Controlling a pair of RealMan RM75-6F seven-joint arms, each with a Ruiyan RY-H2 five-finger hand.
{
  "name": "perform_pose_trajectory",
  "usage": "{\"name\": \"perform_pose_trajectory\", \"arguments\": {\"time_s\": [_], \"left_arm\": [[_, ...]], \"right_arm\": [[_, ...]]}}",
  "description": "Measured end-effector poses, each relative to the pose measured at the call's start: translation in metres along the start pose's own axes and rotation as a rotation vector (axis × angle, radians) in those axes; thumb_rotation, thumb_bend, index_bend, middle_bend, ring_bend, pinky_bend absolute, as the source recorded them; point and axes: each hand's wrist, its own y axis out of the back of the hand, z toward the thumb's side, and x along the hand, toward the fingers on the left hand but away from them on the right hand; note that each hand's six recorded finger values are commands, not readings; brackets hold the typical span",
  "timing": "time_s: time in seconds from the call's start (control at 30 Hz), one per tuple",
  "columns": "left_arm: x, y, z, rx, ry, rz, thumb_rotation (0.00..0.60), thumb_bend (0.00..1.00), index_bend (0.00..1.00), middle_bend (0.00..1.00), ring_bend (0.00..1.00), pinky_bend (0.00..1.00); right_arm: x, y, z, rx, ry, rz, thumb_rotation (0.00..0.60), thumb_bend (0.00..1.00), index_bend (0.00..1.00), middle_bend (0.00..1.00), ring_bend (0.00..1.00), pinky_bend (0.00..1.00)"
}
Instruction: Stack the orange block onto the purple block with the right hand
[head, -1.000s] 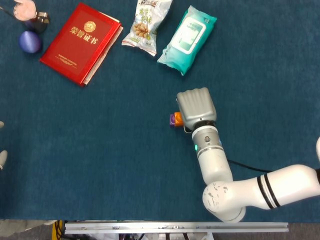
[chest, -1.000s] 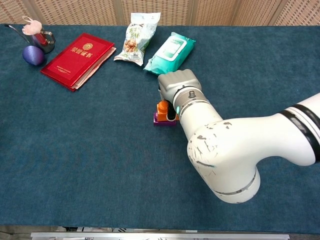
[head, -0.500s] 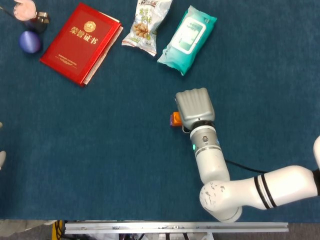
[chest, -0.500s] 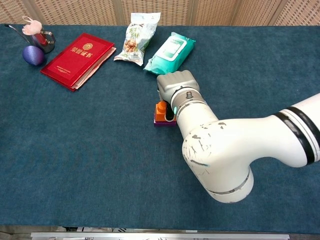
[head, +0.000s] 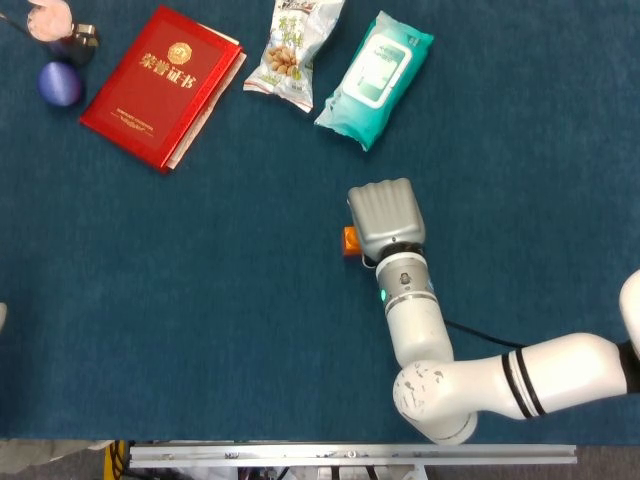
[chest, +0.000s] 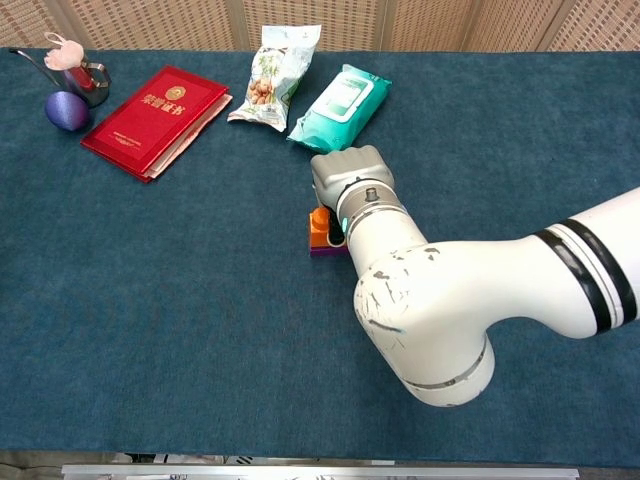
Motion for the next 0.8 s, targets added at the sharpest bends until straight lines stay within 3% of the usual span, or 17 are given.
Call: {"name": "perform_pose_trajectory", "arguments": {"time_s": [0.8], "left_arm": [[-0.0022, -0.0019, -0.0032, -0.003, 0.011, -0.001, 0.600, 0.29, 0.28, 0.26, 0.20, 0.10]], "right_arm": [[-0.0065, -0.0089, 0.0027, 0.058, -0.009, 0.009, 0.600, 0.20, 0.64, 0.91, 0.94, 1.00]]}}
